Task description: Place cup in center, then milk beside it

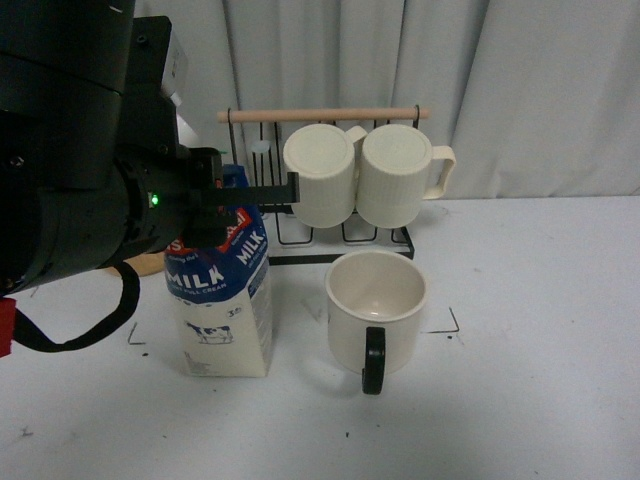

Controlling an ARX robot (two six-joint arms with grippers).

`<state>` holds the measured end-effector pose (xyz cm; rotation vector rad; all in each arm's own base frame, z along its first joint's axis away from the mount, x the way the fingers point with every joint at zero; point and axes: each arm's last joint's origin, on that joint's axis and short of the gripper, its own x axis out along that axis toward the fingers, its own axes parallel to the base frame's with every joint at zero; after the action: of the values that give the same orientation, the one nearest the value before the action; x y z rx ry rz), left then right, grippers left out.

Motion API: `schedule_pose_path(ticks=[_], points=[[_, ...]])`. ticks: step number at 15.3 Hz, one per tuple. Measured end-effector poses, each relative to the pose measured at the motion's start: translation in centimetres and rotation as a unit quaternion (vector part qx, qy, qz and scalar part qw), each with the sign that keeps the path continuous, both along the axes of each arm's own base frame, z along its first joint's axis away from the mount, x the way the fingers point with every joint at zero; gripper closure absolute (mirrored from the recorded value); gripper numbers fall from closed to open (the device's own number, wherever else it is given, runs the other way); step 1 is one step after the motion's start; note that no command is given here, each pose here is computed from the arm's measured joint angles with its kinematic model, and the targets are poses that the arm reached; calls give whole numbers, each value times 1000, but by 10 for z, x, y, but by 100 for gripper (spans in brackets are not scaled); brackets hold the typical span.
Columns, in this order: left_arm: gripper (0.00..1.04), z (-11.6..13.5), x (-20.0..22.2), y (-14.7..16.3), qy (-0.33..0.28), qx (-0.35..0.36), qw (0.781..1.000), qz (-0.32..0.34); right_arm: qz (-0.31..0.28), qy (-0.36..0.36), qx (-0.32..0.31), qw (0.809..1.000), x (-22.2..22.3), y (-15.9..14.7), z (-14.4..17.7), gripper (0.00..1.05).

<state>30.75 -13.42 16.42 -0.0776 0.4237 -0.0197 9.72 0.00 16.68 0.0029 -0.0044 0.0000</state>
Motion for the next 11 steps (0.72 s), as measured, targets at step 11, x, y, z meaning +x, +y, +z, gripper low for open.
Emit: schedule_pose_path(ticks=[11], points=[[100,-2,-1,-21,2,-16,1000,10,0,0,0,1000,0,0,0,6]])
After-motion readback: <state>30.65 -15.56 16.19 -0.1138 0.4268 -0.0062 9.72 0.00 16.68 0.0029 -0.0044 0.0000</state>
